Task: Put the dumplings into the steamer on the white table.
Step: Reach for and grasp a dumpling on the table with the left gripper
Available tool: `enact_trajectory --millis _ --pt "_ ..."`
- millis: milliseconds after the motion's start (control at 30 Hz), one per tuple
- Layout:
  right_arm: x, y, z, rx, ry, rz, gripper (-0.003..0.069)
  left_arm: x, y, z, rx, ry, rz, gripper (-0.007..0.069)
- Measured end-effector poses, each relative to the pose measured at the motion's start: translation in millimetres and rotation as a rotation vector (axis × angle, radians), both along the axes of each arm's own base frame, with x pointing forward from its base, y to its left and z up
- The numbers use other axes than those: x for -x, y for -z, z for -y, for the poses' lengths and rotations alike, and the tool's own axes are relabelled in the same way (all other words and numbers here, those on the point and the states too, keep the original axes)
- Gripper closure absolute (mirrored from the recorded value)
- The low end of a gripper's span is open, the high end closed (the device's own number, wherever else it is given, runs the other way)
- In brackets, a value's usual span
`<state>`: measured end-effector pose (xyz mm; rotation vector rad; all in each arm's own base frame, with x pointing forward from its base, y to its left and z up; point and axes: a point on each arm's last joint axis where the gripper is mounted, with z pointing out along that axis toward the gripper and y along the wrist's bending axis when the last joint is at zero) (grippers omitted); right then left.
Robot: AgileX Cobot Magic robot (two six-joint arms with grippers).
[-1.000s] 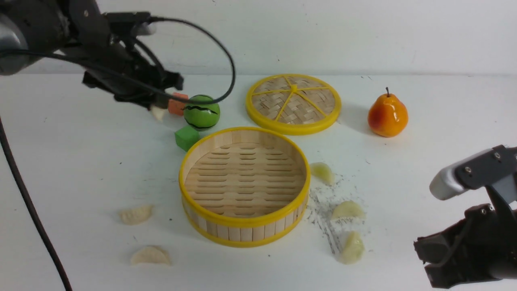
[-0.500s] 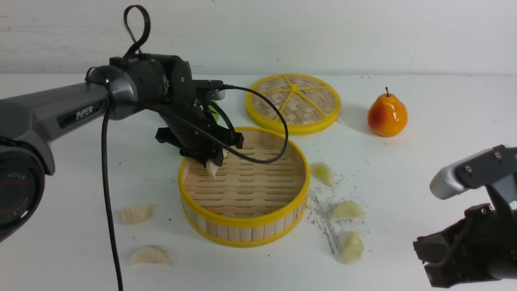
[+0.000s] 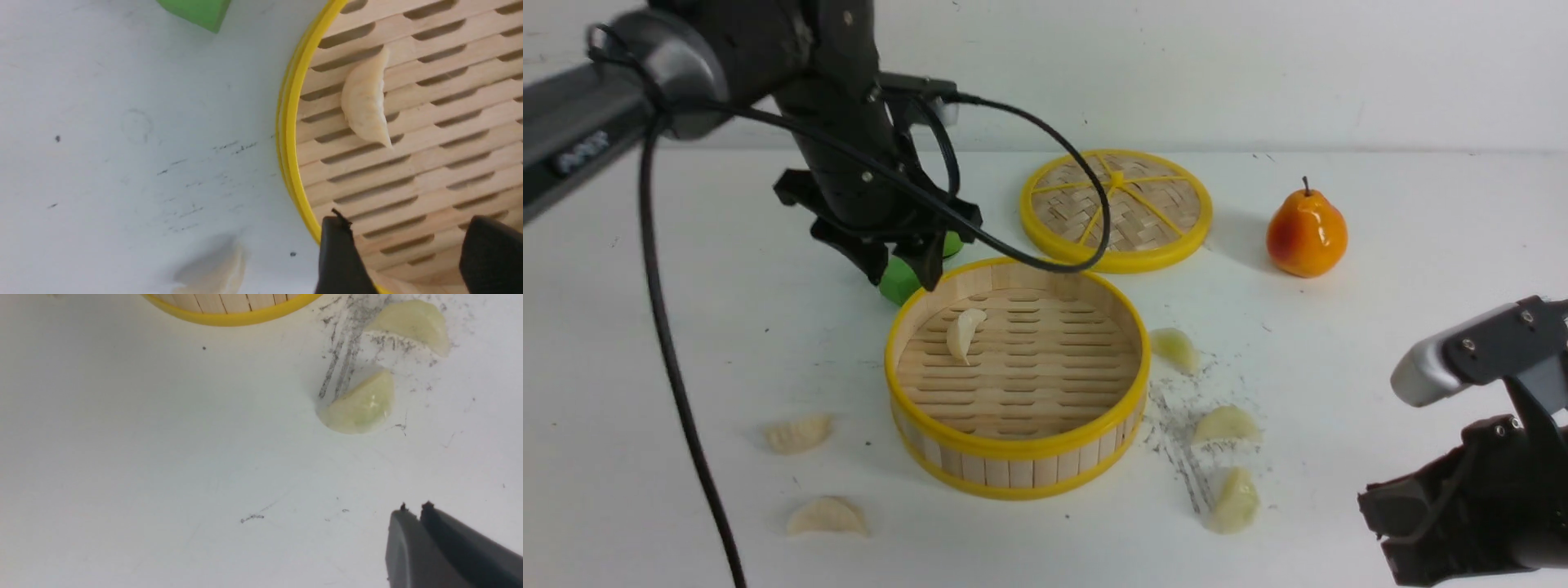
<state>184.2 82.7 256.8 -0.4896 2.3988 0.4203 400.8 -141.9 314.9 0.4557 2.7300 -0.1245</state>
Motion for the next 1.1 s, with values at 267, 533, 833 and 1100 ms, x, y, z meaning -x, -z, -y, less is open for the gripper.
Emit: enact_trajectory --millis 267,533,833,1100 --pt "0 0 0 0.001 -0.001 -0.003 0.0615 29 41 -37 -0.058 -0.032 -0.186 0.0308" --pt "0 0 0 -0.006 0.001 -0.006 0.0607 19 95 -54 -0.133 -0.039 -0.186 0.0238" --pt "0 0 -1 -0.013 0.004 -0.008 0.0599 4 141 -58 -0.244 0.017 -0.215 0.0219" --pt "0 0 -1 -0.013 0.004 -0.007 0.0596 3 149 -60 -0.248 -0.118 -0.242 0.0433"
